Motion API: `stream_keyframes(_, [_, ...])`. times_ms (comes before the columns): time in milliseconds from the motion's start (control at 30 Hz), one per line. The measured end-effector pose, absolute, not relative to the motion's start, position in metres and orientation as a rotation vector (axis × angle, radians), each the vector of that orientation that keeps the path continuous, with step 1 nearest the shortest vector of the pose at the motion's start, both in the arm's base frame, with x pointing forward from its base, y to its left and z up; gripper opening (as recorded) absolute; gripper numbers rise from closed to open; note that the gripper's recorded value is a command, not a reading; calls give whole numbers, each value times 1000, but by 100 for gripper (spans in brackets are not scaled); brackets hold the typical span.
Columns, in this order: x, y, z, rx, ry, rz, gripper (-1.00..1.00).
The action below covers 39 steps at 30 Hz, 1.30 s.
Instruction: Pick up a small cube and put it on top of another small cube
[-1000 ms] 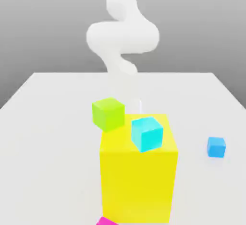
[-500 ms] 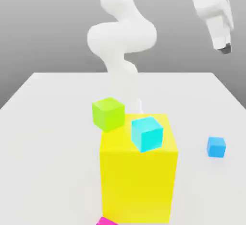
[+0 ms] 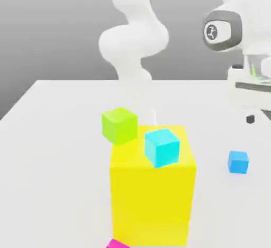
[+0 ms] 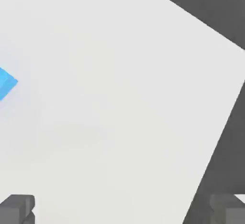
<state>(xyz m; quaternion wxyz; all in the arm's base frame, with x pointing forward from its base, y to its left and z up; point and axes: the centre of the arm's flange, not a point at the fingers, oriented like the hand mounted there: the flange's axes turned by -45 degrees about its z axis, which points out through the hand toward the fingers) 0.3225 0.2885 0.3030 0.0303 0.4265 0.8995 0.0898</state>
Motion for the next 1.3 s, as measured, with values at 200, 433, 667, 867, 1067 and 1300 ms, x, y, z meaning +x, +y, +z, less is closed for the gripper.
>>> stream_keyframes(200, [265, 312, 241, 752, 3014, 126, 0])
stream_keyframes(433, [223, 313, 175, 292, 3126, 3, 0])
stream_keyframes(667, [221, 311, 130, 282, 3129, -1, -100])
stream_keyframes(867, [222, 312, 136, 281, 3130, -3, -100])
stream_keyframes(1067, [229, 309, 191, 307, 3126, -3, -100])
stream_keyframes(1300, [330, 245, 279, 673, 3058, -4, -100])
